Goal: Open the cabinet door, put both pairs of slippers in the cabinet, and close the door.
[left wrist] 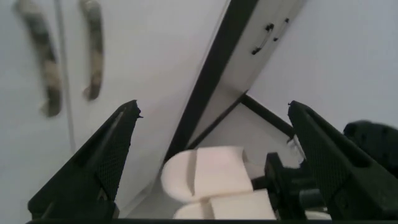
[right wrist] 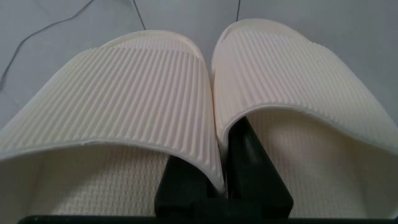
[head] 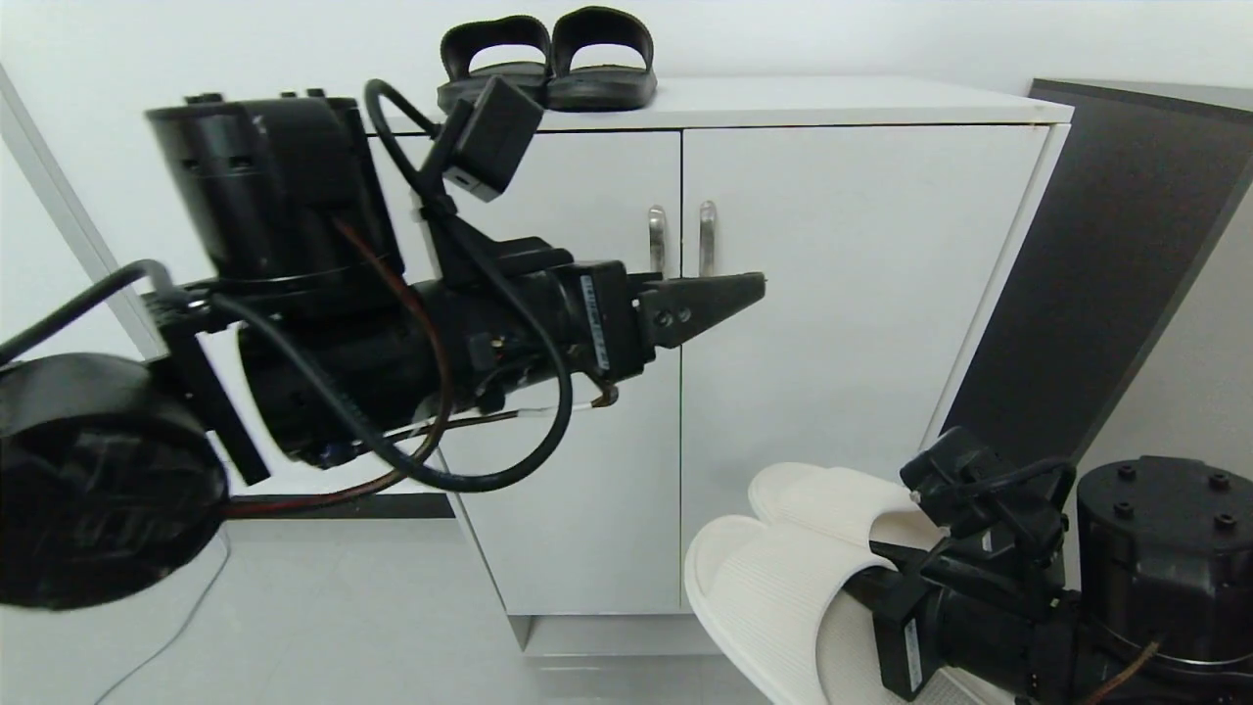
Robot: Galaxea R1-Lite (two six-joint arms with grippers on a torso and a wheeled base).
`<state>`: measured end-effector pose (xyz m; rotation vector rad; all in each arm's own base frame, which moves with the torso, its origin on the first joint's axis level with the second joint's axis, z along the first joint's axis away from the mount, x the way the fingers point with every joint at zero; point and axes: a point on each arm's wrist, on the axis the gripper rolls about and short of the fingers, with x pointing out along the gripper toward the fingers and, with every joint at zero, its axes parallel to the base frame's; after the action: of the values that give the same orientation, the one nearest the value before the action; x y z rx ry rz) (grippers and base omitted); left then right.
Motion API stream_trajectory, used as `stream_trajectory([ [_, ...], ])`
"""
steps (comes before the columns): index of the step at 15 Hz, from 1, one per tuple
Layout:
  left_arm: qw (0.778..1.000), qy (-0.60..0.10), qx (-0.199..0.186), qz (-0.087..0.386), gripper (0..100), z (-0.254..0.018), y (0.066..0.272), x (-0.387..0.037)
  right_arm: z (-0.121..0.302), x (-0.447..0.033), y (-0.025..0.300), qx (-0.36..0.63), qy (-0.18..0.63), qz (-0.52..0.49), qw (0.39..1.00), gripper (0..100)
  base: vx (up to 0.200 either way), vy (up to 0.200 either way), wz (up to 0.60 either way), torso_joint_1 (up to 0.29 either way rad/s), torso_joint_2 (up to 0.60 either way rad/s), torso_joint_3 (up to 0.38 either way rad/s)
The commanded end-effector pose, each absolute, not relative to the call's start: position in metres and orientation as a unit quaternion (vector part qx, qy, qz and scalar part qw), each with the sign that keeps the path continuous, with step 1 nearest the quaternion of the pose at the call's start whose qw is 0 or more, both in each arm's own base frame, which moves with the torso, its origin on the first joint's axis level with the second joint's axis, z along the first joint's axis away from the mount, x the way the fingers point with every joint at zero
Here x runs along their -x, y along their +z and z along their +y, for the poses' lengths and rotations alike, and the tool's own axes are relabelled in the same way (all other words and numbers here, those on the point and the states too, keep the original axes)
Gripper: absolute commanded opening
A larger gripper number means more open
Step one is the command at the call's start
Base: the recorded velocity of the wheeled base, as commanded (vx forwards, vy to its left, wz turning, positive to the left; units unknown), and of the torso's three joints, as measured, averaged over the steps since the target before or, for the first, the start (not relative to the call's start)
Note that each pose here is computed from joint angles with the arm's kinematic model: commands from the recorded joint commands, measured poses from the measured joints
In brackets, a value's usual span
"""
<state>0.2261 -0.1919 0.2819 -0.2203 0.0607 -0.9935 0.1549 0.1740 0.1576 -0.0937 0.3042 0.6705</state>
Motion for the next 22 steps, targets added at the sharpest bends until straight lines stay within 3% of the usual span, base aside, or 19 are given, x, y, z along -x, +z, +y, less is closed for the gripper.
stream_trajectory([
  [1,0.861,-0.493,0.114,0.058,100,-0.216,0.268,-0.257,0.174,-0.154,0.158,0.046,0.328,0.148,0.932,0,0.000,0.000,0.00,0.000,0.00,0.000],
  [4,0.858,-0.496,0.120,0.063,100,-0.219,0.264,-0.281,0.173,-0.154,0.157,0.045,0.329,0.148,0.932,0,0.000,0.000,0.00,0.000,0.00,0.000],
  [7,0.839,-0.518,0.150,0.064,100,-0.214,0.276,-0.286,0.173,-0.154,0.157,0.045,0.328,0.148,0.932,0,0.000,0.000,0.00,0.000,0.00,0.000],
  [14,0.869,-0.471,0.141,0.054,100,-0.214,0.285,-0.300,0.173,-0.154,0.157,0.046,0.329,0.149,0.931,0,0.000,0.000,0.00,0.000,0.00,0.000],
  [19,0.888,-0.438,0.131,0.053,100,-0.218,0.274,-0.334,0.172,-0.153,0.156,0.047,0.329,0.150,0.931,0,0.000,0.000,0.00,0.000,0.00,0.000],
  [22,0.888,-0.437,0.131,0.055,100,-0.222,0.271,-0.340,0.172,-0.153,0.156,0.047,0.329,0.150,0.931,0,0.000,0.000,0.00,0.000,0.00,0.000],
])
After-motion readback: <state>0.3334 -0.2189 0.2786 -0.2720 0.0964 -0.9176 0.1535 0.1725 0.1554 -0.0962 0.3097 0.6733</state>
